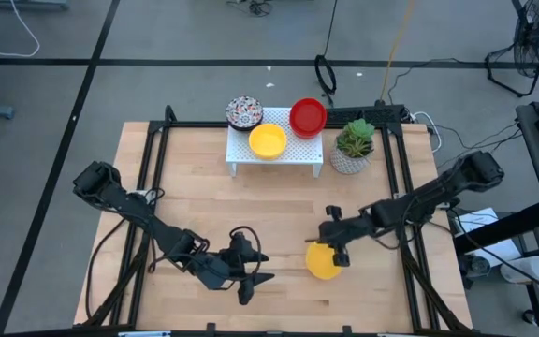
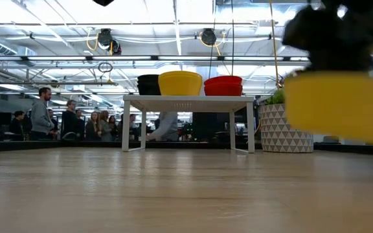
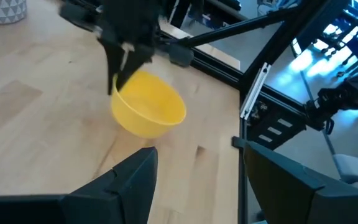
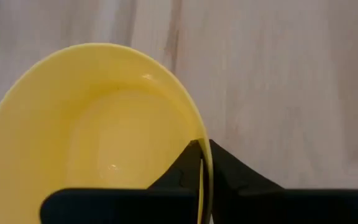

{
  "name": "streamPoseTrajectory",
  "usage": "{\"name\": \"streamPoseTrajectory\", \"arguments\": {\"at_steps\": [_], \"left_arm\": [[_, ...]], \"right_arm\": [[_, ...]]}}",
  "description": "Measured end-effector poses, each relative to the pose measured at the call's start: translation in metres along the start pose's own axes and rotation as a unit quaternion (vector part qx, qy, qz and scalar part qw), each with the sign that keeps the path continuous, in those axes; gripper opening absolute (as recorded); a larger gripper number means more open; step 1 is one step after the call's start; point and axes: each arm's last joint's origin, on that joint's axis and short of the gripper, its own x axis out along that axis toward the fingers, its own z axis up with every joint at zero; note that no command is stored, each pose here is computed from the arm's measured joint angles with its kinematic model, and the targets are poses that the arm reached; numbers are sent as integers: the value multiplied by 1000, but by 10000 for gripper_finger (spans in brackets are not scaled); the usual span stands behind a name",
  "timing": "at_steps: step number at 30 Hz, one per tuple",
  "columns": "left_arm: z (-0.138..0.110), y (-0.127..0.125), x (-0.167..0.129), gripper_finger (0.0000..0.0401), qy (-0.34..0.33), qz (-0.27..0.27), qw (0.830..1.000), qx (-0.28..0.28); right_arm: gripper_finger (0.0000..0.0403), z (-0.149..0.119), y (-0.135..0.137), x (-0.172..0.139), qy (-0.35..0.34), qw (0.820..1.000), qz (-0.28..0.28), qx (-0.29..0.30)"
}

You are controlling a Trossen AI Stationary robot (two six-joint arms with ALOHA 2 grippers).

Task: Pick & Place Mini bowls
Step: Stack the yellow bowl on the yellow bowl on the shelf

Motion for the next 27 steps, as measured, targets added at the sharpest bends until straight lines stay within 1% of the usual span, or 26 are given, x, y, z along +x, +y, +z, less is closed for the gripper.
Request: {"name": "streamPoseTrajectory", "arguments": {"at_steps": [3, 8, 12, 15, 18, 23, 27], "left_arm": [[0, 0, 0, 241, 0, 0, 1000, 14], [0, 0, 0, 241, 1, 1, 999, 41], [0, 0, 0, 241, 0, 1, 998, 59], [1, 0, -1, 241, 1, 0, 998, 68], [2, 0, -6, 241, 5, 1, 997, 72], [7, 1, -14, 241, 9, 6, 997, 78], [11, 3, -19, 241, 11, 14, 997, 80]], "right_arm": [[2, 23, -10, -14, -39, 999, -9, 13], [1, 66, -37, -40, -77, 996, -45, 15], [1, 100, -68, -59, -110, 992, -57, 25], [1, 121, -95, -74, -127, 989, -66, 45], [1, 143, -120, -85, -158, 983, -74, 52], [1, 172, -154, -91, -182, 977, -101, 46], [0, 188, -185, -89, -188, 972, -130, 58]]}}
